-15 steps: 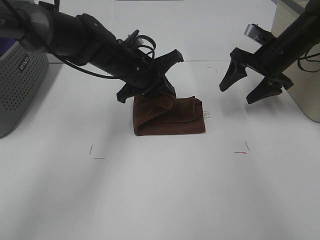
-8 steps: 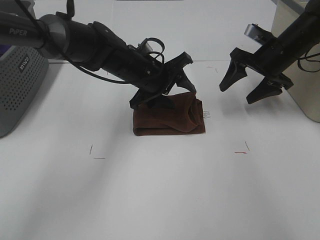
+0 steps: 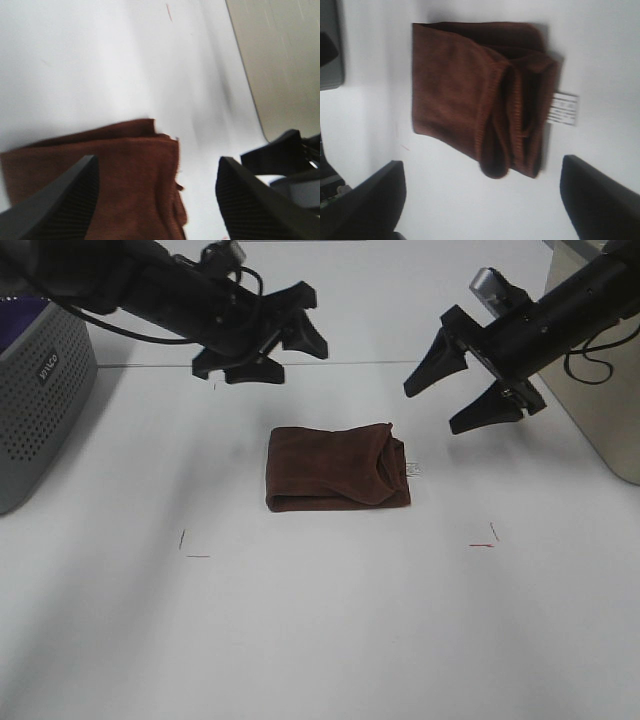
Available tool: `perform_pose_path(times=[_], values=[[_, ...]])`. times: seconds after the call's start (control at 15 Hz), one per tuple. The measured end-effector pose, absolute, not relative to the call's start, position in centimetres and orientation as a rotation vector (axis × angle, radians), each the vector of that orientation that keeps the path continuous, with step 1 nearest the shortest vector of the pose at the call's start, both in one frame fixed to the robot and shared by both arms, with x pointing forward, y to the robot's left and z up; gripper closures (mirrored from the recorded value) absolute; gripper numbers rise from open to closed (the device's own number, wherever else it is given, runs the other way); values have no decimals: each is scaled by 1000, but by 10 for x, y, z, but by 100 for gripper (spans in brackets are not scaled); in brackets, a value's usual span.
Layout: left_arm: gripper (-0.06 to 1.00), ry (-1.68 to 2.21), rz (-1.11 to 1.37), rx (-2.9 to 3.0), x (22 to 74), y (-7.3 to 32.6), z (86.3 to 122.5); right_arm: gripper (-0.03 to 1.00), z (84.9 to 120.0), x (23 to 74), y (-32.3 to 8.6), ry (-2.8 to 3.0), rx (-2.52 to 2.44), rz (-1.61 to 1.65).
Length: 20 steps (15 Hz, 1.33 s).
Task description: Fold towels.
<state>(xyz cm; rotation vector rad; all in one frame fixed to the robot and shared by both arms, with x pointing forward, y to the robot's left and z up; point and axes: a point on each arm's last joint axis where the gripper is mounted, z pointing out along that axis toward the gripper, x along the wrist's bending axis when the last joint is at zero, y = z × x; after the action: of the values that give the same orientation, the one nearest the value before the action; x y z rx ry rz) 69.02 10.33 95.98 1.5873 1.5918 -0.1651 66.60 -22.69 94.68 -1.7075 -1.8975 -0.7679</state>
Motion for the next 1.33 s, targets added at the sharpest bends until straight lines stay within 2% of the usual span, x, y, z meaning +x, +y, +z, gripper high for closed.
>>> perform_pose_path(times=[0.33,0.47,0.8,1.33], values=[[31,1688,-118,1630,702,160,955,19,952,654,-134,-1954,-1468,-918],[31,1695,-118,1656,702,164,953,19,937,656,-120,-1900,-1455,-968],[30,1695,-114,1672,701,165,953,19,885,665,-126,-1822,-1491,-927],[30,1693,-129,1689,700,164,952,20,873,682,-198,-1763,-1598,-947]])
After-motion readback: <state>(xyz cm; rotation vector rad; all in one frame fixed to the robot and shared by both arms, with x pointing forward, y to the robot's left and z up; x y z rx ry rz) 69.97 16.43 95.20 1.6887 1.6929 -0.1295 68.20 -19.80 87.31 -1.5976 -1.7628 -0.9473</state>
